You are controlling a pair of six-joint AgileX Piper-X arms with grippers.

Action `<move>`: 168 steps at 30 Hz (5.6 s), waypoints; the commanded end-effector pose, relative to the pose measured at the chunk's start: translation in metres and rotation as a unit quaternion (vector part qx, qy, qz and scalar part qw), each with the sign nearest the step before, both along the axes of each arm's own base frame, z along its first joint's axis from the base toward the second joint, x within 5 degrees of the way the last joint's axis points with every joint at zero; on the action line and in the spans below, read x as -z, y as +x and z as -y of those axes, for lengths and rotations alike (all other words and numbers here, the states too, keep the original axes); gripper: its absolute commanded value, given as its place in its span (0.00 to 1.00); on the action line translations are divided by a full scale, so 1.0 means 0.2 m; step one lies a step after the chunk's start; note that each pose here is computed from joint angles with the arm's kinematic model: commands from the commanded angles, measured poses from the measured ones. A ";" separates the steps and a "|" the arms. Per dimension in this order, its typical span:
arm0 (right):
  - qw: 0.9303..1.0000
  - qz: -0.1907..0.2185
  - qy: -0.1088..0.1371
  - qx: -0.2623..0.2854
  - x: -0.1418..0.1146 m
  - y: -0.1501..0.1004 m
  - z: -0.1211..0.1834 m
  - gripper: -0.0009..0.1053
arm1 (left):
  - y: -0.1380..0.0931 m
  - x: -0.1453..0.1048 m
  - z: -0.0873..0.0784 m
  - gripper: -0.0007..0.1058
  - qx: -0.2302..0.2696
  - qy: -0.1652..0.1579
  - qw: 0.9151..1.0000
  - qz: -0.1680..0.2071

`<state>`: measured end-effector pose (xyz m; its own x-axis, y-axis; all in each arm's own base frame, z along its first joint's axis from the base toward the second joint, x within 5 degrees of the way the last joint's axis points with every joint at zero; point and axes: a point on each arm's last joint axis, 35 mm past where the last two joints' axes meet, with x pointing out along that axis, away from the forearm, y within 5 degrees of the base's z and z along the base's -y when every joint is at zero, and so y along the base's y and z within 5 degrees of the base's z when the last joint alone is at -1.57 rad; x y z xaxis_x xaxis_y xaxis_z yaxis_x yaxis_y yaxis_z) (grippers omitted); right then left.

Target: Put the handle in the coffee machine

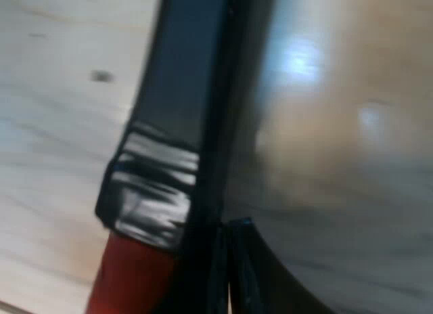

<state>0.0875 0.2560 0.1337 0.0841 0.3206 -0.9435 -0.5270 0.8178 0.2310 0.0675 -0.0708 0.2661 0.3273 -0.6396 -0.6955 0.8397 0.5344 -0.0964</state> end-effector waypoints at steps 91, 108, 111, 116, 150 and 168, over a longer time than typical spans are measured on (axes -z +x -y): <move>0.977 0.115 -0.037 -0.174 -0.52 0.63 0.15 0.77 | 0.00 -0.18 -0.02 0.81 -0.057 -0.018 0.998 0.027; 0.971 0.109 -0.063 -0.203 -0.40 0.58 0.03 0.77 | 0.00 -0.18 -0.02 0.81 -0.057 -0.018 0.998 0.027; 0.965 0.142 -0.086 -0.203 -0.39 0.55 0.00 0.77 | 0.00 -0.18 -0.02 0.81 -0.057 -0.018 0.998 0.027; 0.966 0.169 -0.066 -0.187 -0.37 0.56 -0.02 0.77 | 0.00 -0.17 -0.02 0.81 -0.057 -0.018 0.998 0.027; 0.972 0.180 -0.047 -0.145 -0.14 0.62 0.04 0.77 | 0.00 -0.17 -0.02 0.81 -0.057 -0.018 0.998 0.027; 0.966 0.172 -0.054 -0.187 -0.12 0.61 0.05 0.70 | 0.00 -0.17 -0.02 0.81 -0.057 -0.018 0.998 0.027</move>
